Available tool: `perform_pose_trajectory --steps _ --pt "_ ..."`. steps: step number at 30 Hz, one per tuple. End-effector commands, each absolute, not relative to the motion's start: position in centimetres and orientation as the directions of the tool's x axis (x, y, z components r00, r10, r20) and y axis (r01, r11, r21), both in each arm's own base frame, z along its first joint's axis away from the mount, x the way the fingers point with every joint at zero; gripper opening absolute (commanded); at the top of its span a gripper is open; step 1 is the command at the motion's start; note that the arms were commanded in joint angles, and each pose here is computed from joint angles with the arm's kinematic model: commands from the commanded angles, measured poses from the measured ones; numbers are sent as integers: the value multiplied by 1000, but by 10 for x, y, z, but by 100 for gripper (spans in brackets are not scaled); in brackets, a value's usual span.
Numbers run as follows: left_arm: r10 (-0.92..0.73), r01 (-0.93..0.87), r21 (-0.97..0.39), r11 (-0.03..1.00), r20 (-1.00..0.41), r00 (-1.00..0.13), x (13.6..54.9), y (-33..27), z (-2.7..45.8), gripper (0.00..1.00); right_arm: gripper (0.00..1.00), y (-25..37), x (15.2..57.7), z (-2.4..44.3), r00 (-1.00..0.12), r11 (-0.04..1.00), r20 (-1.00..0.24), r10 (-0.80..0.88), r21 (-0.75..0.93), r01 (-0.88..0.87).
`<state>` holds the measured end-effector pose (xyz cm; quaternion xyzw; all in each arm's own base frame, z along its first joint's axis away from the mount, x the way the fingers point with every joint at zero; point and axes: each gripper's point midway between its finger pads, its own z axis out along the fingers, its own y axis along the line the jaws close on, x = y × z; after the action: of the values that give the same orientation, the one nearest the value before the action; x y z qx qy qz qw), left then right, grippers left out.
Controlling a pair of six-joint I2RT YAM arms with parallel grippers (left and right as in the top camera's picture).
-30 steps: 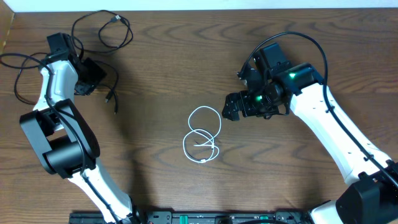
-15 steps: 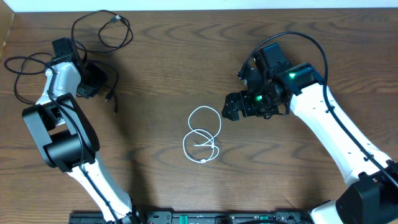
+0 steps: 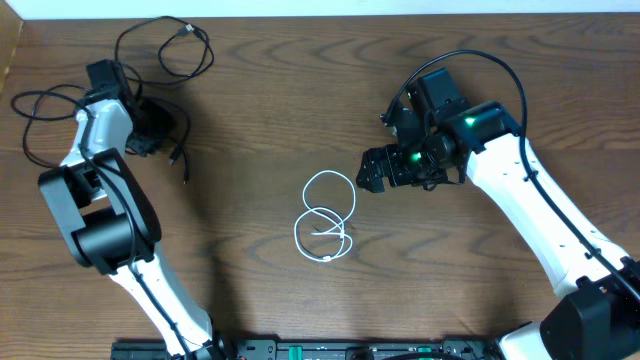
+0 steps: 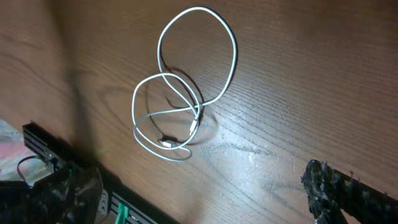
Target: Untangle cables
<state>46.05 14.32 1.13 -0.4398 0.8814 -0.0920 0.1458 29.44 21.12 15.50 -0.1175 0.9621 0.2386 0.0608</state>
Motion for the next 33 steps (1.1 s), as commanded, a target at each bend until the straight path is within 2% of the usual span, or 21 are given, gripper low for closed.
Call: perform_pose_trajectory --steps 1,4,5,7,12,16,20,24,25,26,27,29,30,33 --pt "-799 -757 -264 598 -120 -589 456 129 -16 40 99 213 294 154 -964 858 -173 -201 445 -258" --pt "-794 -752 -265 604 -121 -595 457 126 -17 23 99 213 294 154 -964 857 -174 -201 445 -259" --pt "-794 -750 -269 604 -126 -594 459 126 -16 15 99 213 294 154 -964 857 -173 -201 445 -259" --pt "-795 -748 -277 603 -132 -592 461 127 -14 8 99 213 294 154 -964 857 -173 -201 445 -259" --pt "-819 -737 -379 560 -115 -563 473 130 8 8 99 213 294 154 -964 857 -173 -201 445 -259" --pt "-863 -754 -454 475 -70 -501 476 135 23 8 99 213 293 154 -965 858 -170 -201 445 -257" --pt "-884 -721 -592 360 30 -466 491 125 39 8 99 213 293 154 -965 858 -170 -201 445 -257" --pt "-873 -658 -671 342 32 -486 506 118 52 8 99 212 292 153 -965 859 -165 -202 444 -255" --pt "-872 -654 -676 340 32 -488 507 117 53 13 99 212 292 153 -966 859 -164 -202 444 -255" --pt "-873 -653 -677 339 32 -487 507 117 54 27 99 212 292 153 -966 859 -163 -202 444 -255" --pt "-873 -653 -677 340 31 -487 507 117 53 36 99 212 292 153 -966 859 -163 -202 444 -255" --pt "-866 -643 -679 353 21 -499 507 117 54 46 99 212 292 153 -966 859 -163 -202 444 -255" --pt "-857 -630 -680 376 4 -515 507 117 56 59 99 212 292 153 -966 859 -163 -202 444 -255" --pt "-857 -623 -684 380 -7 -515 505 116 69 67 99 212 292 153 -966 859 -163 -202 444 -255"
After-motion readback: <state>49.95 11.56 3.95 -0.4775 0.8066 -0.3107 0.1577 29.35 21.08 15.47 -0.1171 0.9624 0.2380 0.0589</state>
